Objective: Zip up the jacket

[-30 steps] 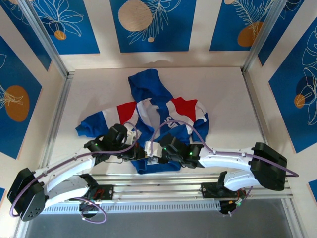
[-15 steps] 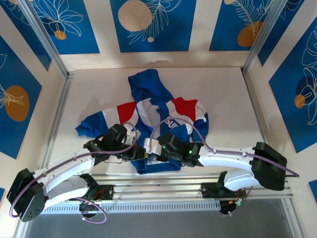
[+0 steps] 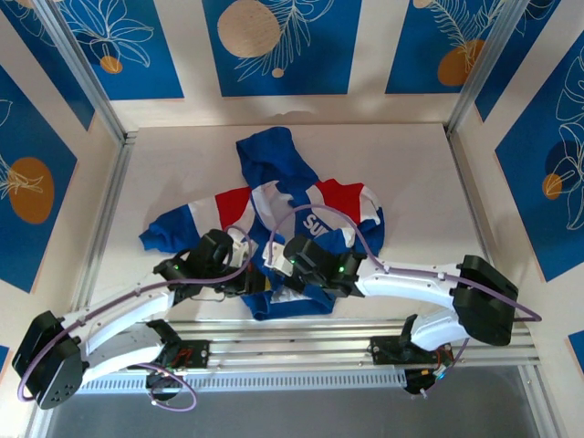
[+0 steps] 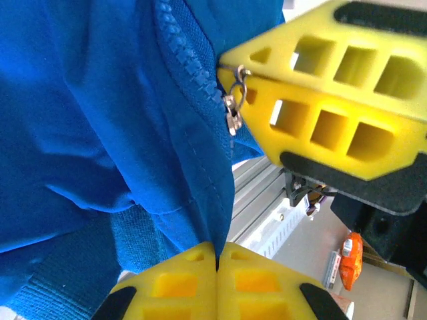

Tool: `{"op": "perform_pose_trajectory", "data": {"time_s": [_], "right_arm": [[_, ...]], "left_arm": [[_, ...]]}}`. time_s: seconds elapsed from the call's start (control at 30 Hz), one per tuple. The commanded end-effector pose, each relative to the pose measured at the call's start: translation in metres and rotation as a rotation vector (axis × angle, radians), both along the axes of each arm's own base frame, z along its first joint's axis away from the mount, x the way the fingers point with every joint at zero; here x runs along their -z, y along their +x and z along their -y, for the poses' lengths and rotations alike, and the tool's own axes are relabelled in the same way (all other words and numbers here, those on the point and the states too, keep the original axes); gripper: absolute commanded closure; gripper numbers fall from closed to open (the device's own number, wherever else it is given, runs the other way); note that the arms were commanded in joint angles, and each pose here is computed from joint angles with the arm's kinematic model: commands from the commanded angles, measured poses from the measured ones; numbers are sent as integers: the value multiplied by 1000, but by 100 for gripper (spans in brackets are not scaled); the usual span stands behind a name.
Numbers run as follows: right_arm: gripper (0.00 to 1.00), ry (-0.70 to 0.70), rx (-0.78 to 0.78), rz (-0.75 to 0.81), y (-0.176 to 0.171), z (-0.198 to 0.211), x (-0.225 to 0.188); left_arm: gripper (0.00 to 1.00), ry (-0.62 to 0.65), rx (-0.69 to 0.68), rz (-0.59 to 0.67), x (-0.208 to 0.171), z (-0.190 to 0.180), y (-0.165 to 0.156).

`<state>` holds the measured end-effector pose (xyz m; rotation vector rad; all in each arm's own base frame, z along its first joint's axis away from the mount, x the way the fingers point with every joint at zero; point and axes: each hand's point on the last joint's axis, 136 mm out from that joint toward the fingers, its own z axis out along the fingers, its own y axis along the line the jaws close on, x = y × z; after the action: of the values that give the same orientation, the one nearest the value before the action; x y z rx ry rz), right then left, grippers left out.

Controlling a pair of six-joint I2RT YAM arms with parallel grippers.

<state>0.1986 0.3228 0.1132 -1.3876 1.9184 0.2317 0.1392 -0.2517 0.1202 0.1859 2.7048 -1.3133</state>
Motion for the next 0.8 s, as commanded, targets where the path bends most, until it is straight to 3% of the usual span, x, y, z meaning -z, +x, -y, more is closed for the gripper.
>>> {"op": "perform_pose_trajectory", "data": {"time_s": [0.0,0.77], "right_arm": [[100,4,132,22,27,9,-11],[100,3,189,-21,70,10,-12]], "left_arm": [[100,21,28,-45,10,-9,-15],[100,35,-9,-58,22,-20,-22]]}}
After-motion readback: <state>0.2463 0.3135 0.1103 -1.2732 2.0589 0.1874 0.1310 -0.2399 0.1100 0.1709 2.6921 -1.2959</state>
